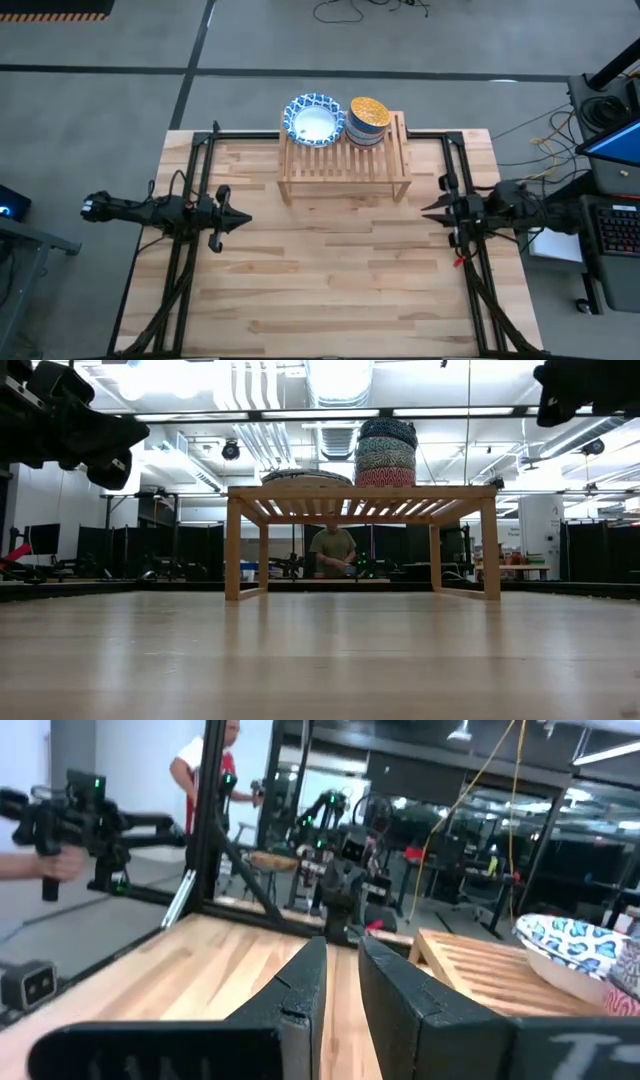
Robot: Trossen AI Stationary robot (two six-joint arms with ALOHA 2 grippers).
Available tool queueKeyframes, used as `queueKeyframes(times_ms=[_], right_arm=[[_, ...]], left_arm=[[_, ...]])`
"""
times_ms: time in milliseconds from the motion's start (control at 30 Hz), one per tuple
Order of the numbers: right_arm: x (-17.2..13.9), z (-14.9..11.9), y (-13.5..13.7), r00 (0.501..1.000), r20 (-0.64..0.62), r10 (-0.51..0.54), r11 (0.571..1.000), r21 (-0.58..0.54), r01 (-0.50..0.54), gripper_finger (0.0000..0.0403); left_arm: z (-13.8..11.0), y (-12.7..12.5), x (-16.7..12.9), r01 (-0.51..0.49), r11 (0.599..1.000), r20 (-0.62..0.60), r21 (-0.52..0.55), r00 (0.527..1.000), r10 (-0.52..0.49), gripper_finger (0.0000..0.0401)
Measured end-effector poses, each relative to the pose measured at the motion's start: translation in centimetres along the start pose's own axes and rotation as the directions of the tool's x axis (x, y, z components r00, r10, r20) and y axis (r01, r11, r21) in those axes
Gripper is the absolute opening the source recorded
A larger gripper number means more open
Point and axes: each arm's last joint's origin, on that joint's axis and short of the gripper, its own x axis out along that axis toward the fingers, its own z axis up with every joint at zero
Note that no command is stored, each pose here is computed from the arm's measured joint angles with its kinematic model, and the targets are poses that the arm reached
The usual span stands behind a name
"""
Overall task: Place and stack bowls onto a shelf
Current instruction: Return to Home Position
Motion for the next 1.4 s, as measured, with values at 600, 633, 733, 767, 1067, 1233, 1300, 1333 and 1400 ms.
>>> queueKeyframes(times_ms=[600,633,733,767,1067,1233,1300,1333,1400], right_arm=[[1.4,-4.9,0.8,0.998,0.063,-0.014,0.998,0.065,0.01,0.0054],[1.4,-4.8,0.8,0.998,0.069,-0.016,0.998,0.064,0.011,0.0054],[1.4,-4.8,0.7,0.997,0.062,-0.045,0.997,0.066,0.041,0.0054],[1.4,-4.9,0.6,0.996,0.052,-0.071,0.995,0.072,0.067,0.0054],[1.4,-5.4,0.3,0.979,-0.016,-0.202,0.979,0.012,0.202,0.0054],[1.4,-5.4,0.3,0.979,-0.016,-0.203,0.979,0.024,0.203,0.0054],[1.4,-5.4,0.3,0.979,-0.017,-0.202,0.979,0.025,0.203,0.0054],[1.4,-5.4,0.3,0.979,-0.018,-0.202,0.979,0.024,0.203,0.0054],[1.4,-5.4,0.3,0.979,-0.018,-0.202,0.979,0.018,0.203,0.0054]], left_arm=[[-0.1,0.2,0.0,-0.079,0.997,0.0,0.007,0.997,0.079,0.0],[-0.1,0.2,0.0,-0.08,0.997,0.0,0.005,0.997,0.08,0.0],[0.0,0.3,0.0,-0.088,0.996,0.001,-0.022,0.996,0.088,0.0],[0.0,0.3,0.0,-0.09,0.995,0.001,-0.034,0.996,0.091,0.0],[0.3,0.2,0.0,-0.091,0.995,0.006,-0.029,0.996,0.092,0.0],[0.2,0.2,0.0,-0.091,0.996,0.002,-0.028,0.996,0.091,0.0],[0.2,0.2,0.0,-0.09,0.996,0.002,-0.028,0.996,0.09,0.0],[0.2,0.2,0.0,-0.09,0.996,0.001,-0.027,0.996,0.09,0.0],[0.2,0.2,0.0,-0.089,0.996,0.001,-0.027,0.996,0.09,0.0]])
